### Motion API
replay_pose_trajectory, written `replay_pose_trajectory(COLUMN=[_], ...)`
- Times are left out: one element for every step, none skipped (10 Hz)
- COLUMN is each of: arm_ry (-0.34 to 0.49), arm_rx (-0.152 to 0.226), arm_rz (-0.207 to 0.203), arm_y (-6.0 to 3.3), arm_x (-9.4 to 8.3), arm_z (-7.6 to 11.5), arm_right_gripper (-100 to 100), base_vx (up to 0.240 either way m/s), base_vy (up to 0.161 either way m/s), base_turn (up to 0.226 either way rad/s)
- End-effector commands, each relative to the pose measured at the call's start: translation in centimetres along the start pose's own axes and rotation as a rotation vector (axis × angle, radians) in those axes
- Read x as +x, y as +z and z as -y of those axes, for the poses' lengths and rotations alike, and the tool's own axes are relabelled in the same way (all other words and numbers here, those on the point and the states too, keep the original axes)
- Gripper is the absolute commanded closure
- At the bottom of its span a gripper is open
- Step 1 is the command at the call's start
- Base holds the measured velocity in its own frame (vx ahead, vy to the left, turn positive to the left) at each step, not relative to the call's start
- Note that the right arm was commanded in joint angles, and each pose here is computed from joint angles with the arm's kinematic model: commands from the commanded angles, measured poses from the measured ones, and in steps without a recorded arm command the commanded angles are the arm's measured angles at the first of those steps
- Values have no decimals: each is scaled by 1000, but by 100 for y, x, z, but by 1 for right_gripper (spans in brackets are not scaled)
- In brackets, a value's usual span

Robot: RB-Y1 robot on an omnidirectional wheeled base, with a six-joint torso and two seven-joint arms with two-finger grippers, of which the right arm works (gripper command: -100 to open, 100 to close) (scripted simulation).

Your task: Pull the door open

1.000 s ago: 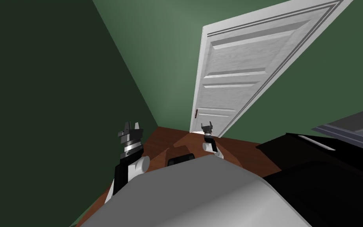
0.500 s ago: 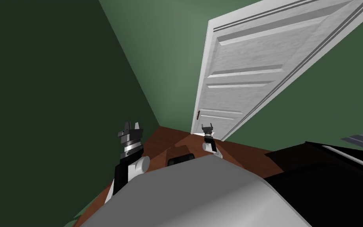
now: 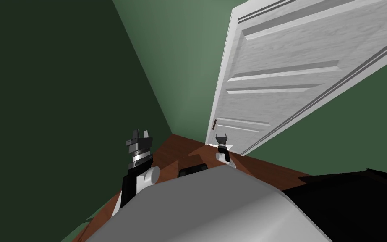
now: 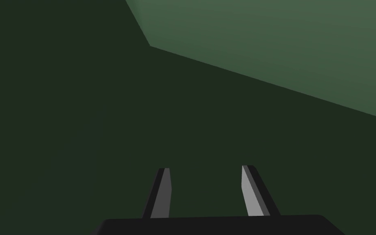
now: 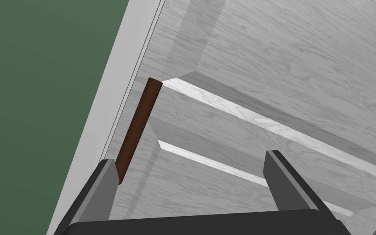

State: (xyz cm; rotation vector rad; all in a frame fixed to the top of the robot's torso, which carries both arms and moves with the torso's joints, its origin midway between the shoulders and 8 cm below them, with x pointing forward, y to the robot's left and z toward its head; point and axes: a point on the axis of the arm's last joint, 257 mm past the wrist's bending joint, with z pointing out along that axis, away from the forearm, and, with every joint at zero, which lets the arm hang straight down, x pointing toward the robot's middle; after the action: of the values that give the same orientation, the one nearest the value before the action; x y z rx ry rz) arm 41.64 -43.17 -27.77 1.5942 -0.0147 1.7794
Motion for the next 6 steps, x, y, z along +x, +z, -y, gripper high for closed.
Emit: replay_pose_trajectory(arm_ry=[51,78,105,132,159,185], arm_rx=[-11,-18,-25,-32,-40,-48], arm_rz=[30,47,64,80,97,113], arm_y=[-26,-39,-53,-69,-86,-105], arm_x=[-128,-205,-278,-350,-421,-490], arm_z=[8,11,15,19,24,29], arm_right_gripper=[-100,-100,-100,-100,-100,-100], base_vx=[79,71,58,65,66,70], base_vy=[-56,-69,-64,-69,-70,-69], base_turn=[127,122,135,115,124,101])
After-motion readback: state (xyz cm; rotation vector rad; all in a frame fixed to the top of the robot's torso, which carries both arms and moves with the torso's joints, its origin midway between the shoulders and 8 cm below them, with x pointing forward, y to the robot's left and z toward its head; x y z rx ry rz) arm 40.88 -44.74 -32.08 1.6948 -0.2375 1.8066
